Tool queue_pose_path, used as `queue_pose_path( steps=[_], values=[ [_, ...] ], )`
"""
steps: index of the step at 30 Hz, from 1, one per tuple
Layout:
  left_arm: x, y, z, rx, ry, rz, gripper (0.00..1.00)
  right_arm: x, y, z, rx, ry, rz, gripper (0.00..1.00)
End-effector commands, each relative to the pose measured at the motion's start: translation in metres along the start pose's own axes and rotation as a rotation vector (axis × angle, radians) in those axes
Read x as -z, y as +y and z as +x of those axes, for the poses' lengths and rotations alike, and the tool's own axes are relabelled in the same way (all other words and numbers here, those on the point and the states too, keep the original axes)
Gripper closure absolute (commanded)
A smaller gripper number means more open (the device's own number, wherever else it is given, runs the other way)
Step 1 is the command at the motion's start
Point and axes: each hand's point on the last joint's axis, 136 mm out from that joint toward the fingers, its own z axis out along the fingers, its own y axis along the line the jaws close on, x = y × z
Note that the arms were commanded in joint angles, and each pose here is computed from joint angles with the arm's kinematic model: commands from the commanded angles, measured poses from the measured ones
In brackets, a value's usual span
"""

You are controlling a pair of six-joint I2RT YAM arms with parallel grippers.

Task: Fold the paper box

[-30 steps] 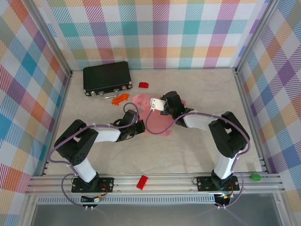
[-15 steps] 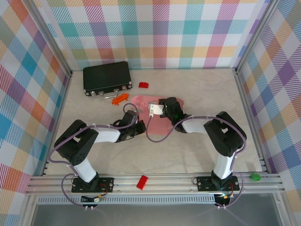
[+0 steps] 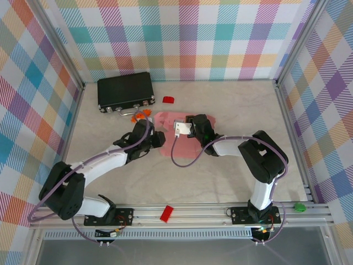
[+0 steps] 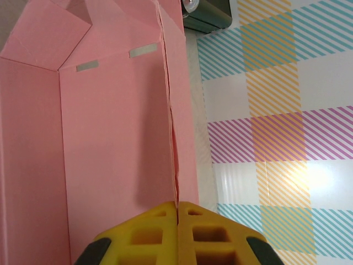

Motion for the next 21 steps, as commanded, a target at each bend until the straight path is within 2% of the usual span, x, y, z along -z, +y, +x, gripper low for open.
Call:
queue_pose_path(
  steps=[1, 5, 11, 16, 21],
  values=[
    [0.011, 0.042, -0.020, -0.027, -0.020, -0.168, 0.66, 0.000, 0.023, 0.005, 0.014, 0.013, -0.058, 1.00],
    [0.006, 0.069, -0.052, 0.016, -0.044, -0.229, 0.65, 0.000, 0.023, 0.004, 0.017, 0.012, -0.061, 1.00],
    [-0.024, 0.091, -0.088, 0.029, -0.040, -0.272, 0.70, 0.000, 0.025, 0.004, 0.011, 0.013, -0.070, 1.00],
    [-0.057, 0.096, -0.101, 0.035, 0.003, -0.261, 0.72, -0.001, 0.025, 0.003, 0.011, 0.013, -0.074, 1.00],
    [-0.088, 0.085, -0.098, 0.007, 0.086, -0.187, 0.74, -0.004, 0.022, 0.002, 0.014, 0.010, -0.066, 1.00]
  ],
)
